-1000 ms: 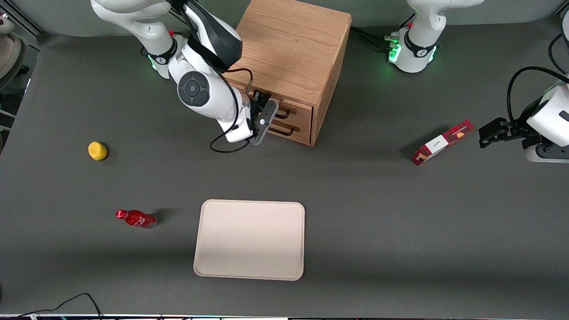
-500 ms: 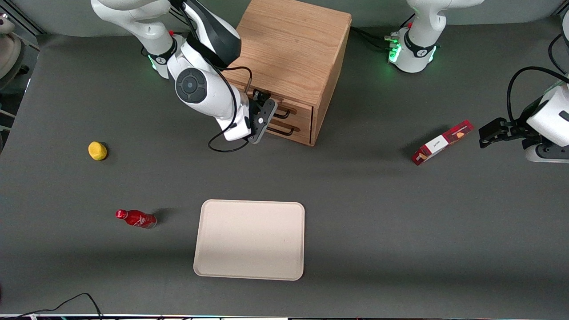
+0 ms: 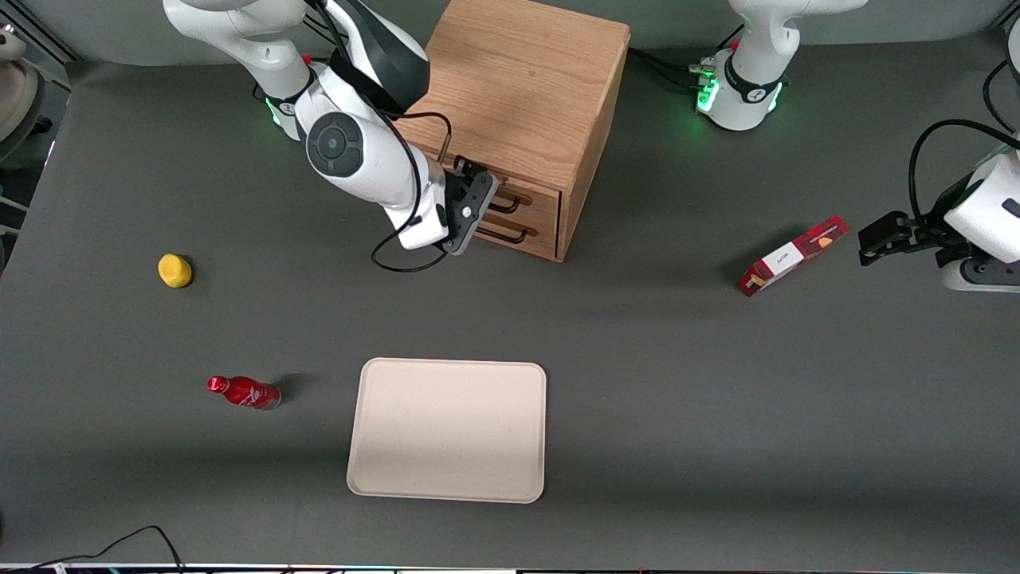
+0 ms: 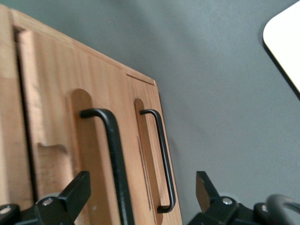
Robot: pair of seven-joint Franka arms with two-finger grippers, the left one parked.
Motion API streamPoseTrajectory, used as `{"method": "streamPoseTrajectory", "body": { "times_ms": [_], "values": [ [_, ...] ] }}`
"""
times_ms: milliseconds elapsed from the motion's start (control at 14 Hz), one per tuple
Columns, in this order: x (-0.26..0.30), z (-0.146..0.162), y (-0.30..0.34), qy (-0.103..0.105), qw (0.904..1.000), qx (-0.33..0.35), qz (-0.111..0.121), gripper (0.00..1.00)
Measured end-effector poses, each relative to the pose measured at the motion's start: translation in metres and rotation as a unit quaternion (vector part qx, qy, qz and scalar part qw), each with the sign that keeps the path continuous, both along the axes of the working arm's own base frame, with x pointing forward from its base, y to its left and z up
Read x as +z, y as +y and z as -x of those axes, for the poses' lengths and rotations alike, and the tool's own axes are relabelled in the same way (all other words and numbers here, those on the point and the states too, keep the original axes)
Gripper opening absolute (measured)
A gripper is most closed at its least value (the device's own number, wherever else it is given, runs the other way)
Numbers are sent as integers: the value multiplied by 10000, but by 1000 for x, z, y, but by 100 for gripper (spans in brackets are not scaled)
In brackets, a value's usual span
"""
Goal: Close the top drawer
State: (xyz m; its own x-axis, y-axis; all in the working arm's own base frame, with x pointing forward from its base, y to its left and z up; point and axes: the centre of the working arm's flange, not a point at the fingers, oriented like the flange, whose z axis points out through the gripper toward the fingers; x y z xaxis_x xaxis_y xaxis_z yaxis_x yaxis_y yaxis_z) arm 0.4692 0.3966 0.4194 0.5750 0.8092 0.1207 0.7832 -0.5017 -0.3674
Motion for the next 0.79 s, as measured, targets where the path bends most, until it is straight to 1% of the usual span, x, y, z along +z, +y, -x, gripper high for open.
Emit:
{"method": "streamPoseTrajectory", "body": {
  "times_ms": [357, 500, 643, 714, 786],
  "values": [
    [38, -7, -3, -17, 10000, 56, -24, 100],
    [54, -14, -13, -85, 10000, -22, -20, 100],
    [81, -25, -38, -257, 9994, -232, 58, 100],
    [100, -29, -57, -378, 9984, -385, 171, 100],
    [121, -30, -78, -539, 9961, -581, 392, 100]
  ]
}}
